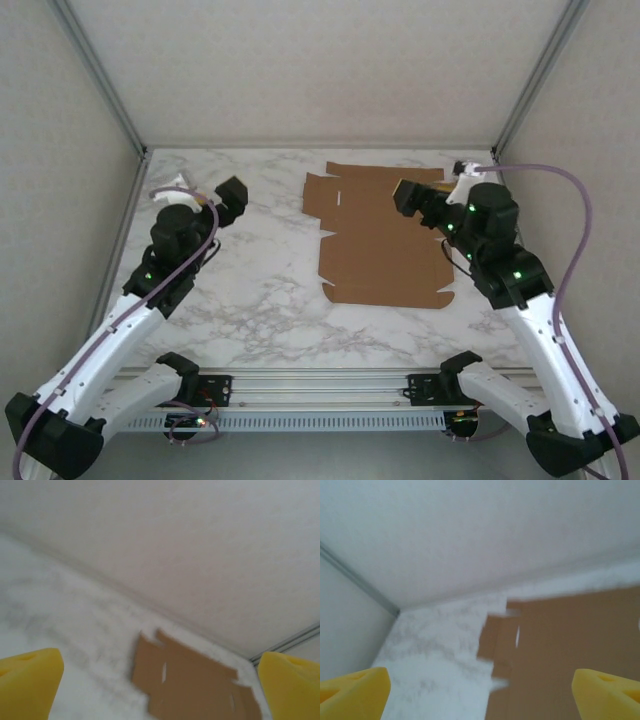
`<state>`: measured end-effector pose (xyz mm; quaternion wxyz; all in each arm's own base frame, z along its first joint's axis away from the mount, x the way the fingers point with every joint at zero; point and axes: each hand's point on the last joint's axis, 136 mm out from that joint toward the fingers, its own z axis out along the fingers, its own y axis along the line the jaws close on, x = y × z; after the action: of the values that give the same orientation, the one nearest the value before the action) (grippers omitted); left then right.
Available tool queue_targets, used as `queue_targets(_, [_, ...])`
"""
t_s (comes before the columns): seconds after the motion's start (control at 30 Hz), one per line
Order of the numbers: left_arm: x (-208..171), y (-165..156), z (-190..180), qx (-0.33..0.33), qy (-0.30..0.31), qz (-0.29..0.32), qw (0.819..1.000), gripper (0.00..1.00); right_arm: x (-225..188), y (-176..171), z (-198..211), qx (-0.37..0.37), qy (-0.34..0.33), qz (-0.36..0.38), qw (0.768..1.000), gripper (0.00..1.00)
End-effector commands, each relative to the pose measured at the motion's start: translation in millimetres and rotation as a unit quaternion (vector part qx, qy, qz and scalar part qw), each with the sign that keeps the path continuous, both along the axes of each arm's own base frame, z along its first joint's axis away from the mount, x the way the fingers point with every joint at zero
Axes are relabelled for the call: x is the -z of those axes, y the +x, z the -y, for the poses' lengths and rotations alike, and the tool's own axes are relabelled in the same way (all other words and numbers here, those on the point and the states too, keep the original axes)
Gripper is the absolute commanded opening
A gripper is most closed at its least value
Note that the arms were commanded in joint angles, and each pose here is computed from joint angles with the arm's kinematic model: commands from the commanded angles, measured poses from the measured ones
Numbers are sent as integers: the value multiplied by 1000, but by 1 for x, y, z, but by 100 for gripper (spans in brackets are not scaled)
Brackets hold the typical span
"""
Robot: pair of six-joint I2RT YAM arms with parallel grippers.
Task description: Fold the paper box
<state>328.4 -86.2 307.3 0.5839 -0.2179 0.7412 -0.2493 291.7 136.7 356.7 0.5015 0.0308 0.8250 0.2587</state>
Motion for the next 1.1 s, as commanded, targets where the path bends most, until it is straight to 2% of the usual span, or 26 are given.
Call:
queue_targets(0.0, [70, -27, 16, 42, -74, -110, 990, 100, 124, -22, -33, -77, -37, -233, 969, 96])
queue_targets(0.07, [98, -34, 34, 79, -74, -143, 984, 100, 160, -23, -38, -63, -66, -263, 961, 98])
queue_targets(0.1, [115, -37, 39, 84, -54, -168, 981, 100, 177, -23, -35, -39, -79, -278, 956, 96])
queue_targets(0.13, [128, -38, 38, 77, -34, -192, 978, 100, 190, -25, -36, -47, -98, -288, 951, 90])
queue_targets(0.2, [149, -41, 36, 70, 2, -224, 972, 100, 215, -28, -36, -54, -137, -308, 940, 60])
queue_targets(0.27, [148, -42, 41, 84, 22, -214, 973, 100, 240, -27, -43, -64, -157, -333, 927, 26])
queue_targets(0.37, [131, -41, 44, 93, 19, -182, 979, 100, 270, -25, -61, -88, -192, -360, 909, 2])
queue_targets(0.47, [116, -39, 49, 105, 4, -165, 981, 100, 285, -19, -81, -105, -239, -359, 896, 0])
queue_targets(0.6, [93, -40, 53, 117, -9, -138, 983, 100, 296, 1, -103, -111, -261, -357, 890, 0])
queue_targets(0.8, [61, -42, 40, 107, 45, -98, 988, 100, 327, 30, -121, -109, -292, -376, 873, 0])
queue_targets(0.93, [51, -43, 26, 79, 59, -87, 991, 100, 357, 28, -133, -131, -298, -413, 851, 0])
queue_targets(1.07, [32, -49, 22, 76, 34, -44, 996, 99, 371, 10, -151, -163, -273, -437, 841, 0])
